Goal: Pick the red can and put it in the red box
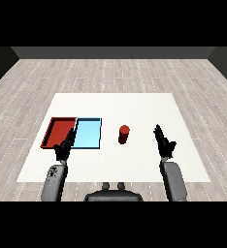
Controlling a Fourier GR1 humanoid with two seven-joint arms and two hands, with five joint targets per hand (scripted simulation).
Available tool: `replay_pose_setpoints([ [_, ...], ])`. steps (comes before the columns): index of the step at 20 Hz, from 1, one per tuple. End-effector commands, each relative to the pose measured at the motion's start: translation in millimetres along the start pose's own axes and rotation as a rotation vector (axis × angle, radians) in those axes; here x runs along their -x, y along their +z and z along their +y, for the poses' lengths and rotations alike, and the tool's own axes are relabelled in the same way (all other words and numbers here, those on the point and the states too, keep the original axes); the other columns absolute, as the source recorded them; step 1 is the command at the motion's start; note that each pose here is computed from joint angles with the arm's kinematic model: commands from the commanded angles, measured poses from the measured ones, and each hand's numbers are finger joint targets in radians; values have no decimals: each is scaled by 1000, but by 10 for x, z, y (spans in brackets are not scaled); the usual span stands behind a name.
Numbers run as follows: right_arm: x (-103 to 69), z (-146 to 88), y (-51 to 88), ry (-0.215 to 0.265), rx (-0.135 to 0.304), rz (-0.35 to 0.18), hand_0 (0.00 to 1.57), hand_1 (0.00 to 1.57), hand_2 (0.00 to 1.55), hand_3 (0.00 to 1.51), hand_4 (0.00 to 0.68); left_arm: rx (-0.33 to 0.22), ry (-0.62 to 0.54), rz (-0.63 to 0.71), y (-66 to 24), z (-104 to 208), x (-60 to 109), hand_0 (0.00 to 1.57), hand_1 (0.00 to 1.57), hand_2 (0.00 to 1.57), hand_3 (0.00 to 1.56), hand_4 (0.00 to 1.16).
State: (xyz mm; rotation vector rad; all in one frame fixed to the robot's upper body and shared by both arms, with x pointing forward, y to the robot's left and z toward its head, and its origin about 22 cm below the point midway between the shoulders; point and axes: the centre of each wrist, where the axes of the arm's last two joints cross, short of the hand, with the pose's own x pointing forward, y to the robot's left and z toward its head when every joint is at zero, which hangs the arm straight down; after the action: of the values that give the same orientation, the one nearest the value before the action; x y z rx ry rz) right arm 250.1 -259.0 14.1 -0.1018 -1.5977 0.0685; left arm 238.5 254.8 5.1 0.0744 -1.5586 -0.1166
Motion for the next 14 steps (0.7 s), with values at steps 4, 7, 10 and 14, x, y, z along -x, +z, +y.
replay_pose_setpoints([
  [4, 60, 232, -107, 11, -8, 43, 0, 0, 0, 0, 0, -48, 5, -4, -6, 5, 17, 0, 0, 0, 0, 0],
  [7, -209, 468, -206, -129, -78, -209, 0, 0, 0, 0, 0, -92, 77, -333, -27, 26, -220, 0, 0, 0, 0, 0],
  [10, 20, 363, -157, -170, -73, -233, 0, 0, 0, 0, 0, -99, 97, -399, -38, 42, -178, 0, 0, 0, 0, 0],
  [14, -41, 462, -129, -164, -93, -264, 0, 0, 0, 0, 0, -93, 91, -388, 6, 25, -35, 0, 0, 0, 0, 0],
])
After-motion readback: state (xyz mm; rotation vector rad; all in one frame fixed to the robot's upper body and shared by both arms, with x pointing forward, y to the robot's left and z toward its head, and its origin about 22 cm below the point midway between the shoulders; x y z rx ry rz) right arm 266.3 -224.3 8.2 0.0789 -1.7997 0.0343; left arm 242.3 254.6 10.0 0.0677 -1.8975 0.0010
